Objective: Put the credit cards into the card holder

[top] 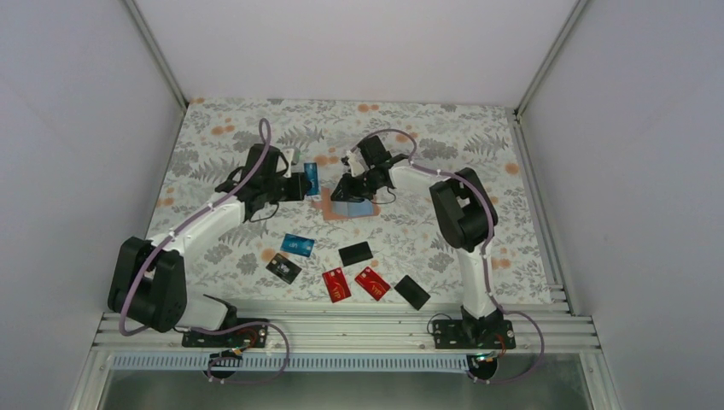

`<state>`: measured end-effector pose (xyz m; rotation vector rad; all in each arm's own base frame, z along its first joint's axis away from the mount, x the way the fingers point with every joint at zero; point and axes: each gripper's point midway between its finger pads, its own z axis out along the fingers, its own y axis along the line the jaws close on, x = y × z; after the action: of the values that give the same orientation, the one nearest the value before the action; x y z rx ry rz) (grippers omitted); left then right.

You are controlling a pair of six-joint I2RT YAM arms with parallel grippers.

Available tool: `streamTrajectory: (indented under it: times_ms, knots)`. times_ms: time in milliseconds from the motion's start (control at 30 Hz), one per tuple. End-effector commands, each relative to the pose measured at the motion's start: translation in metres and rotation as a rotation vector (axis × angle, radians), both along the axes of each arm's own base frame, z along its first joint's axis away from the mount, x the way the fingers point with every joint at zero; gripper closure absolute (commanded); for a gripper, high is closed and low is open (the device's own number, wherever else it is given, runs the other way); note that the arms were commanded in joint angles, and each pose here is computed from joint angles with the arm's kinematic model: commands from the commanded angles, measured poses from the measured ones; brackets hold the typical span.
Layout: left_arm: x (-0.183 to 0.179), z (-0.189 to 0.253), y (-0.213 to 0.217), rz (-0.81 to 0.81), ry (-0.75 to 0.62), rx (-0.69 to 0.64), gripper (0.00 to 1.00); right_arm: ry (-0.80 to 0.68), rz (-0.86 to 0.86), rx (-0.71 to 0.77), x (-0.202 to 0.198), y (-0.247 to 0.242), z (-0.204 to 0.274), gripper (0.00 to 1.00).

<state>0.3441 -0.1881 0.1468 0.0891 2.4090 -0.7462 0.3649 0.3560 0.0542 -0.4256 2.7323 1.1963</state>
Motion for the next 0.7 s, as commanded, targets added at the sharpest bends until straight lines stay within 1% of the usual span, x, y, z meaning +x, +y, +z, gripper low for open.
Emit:
streamTrajectory:
  times_ms: [0,167,467,667]
  knots:
    - [0.007,0.019,-0.010,-0.050,-0.032,-0.062,0.98,0.011,0.030,0.066,0.004,0.017,0.006,0.79]
    - [0.015,0.016,-0.022,-0.066,-0.010,-0.130,0.98,0.045,0.030,0.059,0.003,0.018,-0.007,0.78]
    - [0.031,-0.029,-0.038,-0.067,0.107,-0.189,0.98,0.070,-0.011,0.029,0.003,0.003,-0.014,0.79]
    - [0.039,-0.049,-0.045,-0.065,0.144,-0.211,0.98,0.068,-0.009,0.028,-0.002,-0.002,-0.012,0.79]
